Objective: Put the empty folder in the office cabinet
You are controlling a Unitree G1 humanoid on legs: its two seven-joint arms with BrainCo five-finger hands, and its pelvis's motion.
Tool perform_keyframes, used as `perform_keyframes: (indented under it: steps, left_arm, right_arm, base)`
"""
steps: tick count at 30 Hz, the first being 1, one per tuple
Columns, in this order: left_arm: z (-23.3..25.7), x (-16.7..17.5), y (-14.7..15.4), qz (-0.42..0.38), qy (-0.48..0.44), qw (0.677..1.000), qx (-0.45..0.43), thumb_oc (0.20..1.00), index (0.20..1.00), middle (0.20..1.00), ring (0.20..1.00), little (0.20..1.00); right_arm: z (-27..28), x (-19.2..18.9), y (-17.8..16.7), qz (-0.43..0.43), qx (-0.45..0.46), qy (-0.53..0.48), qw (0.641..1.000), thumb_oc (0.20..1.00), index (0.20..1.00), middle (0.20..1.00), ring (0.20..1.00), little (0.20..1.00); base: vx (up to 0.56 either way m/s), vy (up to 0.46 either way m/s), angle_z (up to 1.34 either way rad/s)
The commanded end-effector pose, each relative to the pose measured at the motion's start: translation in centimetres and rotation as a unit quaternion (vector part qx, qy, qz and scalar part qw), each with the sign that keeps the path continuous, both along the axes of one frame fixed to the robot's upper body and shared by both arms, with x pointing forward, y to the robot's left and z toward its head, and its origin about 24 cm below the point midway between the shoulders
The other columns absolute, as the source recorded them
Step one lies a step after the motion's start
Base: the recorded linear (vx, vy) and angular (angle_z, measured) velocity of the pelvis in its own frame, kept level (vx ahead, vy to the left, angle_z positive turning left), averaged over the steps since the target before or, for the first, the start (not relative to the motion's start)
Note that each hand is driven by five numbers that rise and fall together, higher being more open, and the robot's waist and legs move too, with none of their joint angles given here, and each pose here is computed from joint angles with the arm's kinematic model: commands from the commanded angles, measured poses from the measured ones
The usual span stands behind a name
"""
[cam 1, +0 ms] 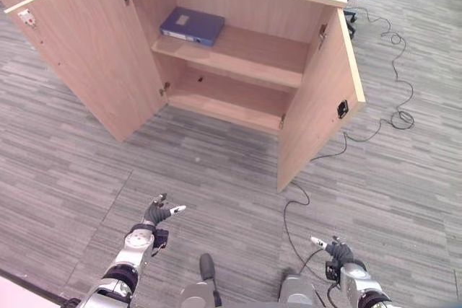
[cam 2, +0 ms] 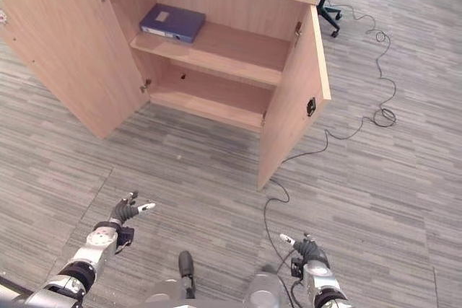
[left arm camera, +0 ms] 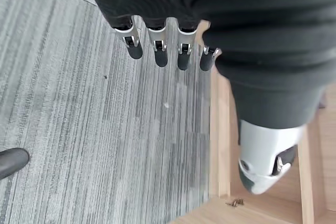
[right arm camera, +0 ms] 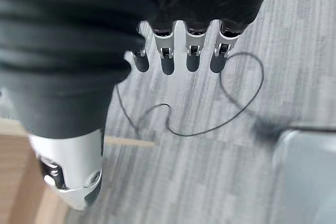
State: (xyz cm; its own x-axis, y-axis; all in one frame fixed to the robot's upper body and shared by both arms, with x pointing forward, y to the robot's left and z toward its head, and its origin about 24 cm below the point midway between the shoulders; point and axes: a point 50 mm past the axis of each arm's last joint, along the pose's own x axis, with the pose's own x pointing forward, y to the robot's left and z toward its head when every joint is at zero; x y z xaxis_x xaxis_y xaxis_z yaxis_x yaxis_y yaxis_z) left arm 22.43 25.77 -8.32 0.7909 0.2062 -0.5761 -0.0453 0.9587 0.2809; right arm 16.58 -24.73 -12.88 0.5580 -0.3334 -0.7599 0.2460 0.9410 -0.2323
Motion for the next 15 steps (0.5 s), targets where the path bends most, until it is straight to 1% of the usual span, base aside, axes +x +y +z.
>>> perform_keyframes:
  steps: [1, 6, 13, 15]
  left_arm:
    - [0.9, 0.8, 0.2, 0.006, -0.03, 1.0, 0.002, 1.0, 1.0, 1.0, 1.0, 1.0]
    - [0.2, 0.2, -0.8, 0.001, -0.024, 1.0, -0.017, 1.0, 1.0, 1.0, 1.0, 1.0]
    - [0.2, 0.6, -2.8, -0.029, -0.034, 0.998, -0.04, 1.0, 1.0, 1.0, 1.0, 1.0]
    - [0.2, 0.7, -2.9, -0.023, -0.035, 0.998, -0.042, 1.0, 1.0, 1.0, 1.0, 1.0]
  right_arm:
    - [1.6, 1.5, -2.3, -0.001, -0.039, -0.038, 0.999, 1.0, 1.0, 1.0, 1.0, 1.0]
    - [1.8, 0.9, -3.5, -0.019, -0.047, -0.035, 0.998, 1.0, 1.0, 1.0, 1.0, 1.0]
    - [2.6, 0.2, -6.0, -0.04, -0.073, -0.037, 0.996, 1.0, 1.0, 1.0, 1.0, 1.0]
    - [2.8, 0.2, -6.3, -0.043, -0.077, -0.038, 0.995, 1.0, 1.0, 1.0, 1.0, 1.0]
  base:
    - [0.07, 0.044, -0.27]
    - [0.09, -0.045, -0.11]
    - [0.08, -0.088, -0.28]
    - [0.08, -0.03, -0.32]
